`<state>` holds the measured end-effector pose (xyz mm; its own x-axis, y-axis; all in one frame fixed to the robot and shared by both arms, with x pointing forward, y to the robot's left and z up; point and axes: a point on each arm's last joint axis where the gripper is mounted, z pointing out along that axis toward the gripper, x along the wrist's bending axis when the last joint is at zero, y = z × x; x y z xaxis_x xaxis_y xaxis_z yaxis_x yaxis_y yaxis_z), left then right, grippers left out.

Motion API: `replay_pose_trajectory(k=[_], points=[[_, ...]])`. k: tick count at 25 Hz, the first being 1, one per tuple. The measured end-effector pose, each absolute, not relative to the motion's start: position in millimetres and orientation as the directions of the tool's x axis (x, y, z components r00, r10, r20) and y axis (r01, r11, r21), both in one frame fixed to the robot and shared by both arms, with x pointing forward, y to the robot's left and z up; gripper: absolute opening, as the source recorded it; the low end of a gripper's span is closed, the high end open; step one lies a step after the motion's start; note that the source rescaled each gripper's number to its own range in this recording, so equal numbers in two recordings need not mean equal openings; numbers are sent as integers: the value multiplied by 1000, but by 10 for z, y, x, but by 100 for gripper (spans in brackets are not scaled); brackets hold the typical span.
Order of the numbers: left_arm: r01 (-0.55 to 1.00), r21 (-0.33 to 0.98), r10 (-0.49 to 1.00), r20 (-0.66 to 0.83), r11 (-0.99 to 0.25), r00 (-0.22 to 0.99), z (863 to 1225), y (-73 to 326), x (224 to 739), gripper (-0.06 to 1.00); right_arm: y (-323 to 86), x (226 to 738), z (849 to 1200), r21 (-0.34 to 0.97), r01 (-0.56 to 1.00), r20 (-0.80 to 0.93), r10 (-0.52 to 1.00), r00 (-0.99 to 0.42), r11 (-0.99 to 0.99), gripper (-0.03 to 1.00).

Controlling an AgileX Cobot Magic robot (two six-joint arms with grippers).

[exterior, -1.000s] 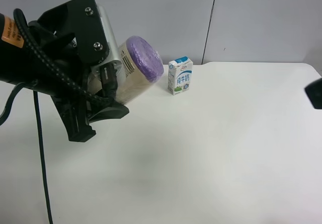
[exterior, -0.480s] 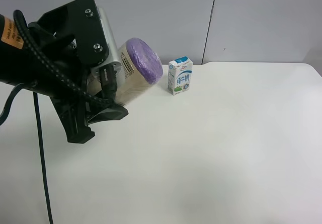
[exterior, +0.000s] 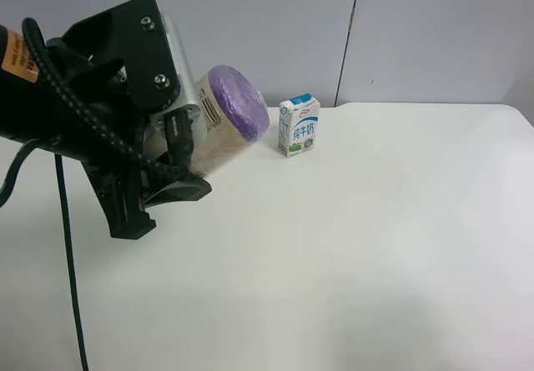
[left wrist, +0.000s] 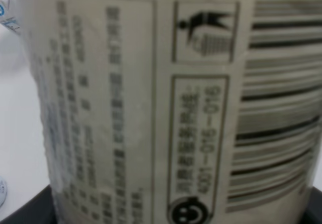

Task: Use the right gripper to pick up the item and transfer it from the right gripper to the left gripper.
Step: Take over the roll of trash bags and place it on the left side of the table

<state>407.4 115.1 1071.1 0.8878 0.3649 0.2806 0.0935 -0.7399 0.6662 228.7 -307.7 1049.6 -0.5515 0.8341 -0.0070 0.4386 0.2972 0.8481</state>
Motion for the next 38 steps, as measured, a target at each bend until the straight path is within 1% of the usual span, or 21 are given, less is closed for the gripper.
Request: replay_pose_trajectory(k=[5,21,24,29,36,38], points=[[94,665,364,281,-741,888,10711,1152,4073,1,-3025,2336,10482,875,404,7,828,-560,266,100],[96,662,362,279,-744,889,10707,1154,4071,1,-3008,2351,10471,881,400,13,833,-554,253,100],[88,673,368,286,-734,885,10720,1146,4080,1,-3005,2350,10472,881,417,13,872,-490,222,100],[83,681,372,290,-728,881,10728,1141,4087,1,-2997,2350,10472,881,454,13,954,-299,131,100],[88,683,375,285,-725,882,10728,1139,4085,1,-2990,2351,10472,881,471,13,994,-107,39,100],[91,684,376,280,-724,883,10727,1139,4082,1,-2989,2352,10472,881,472,13,997,-75,24,100]])
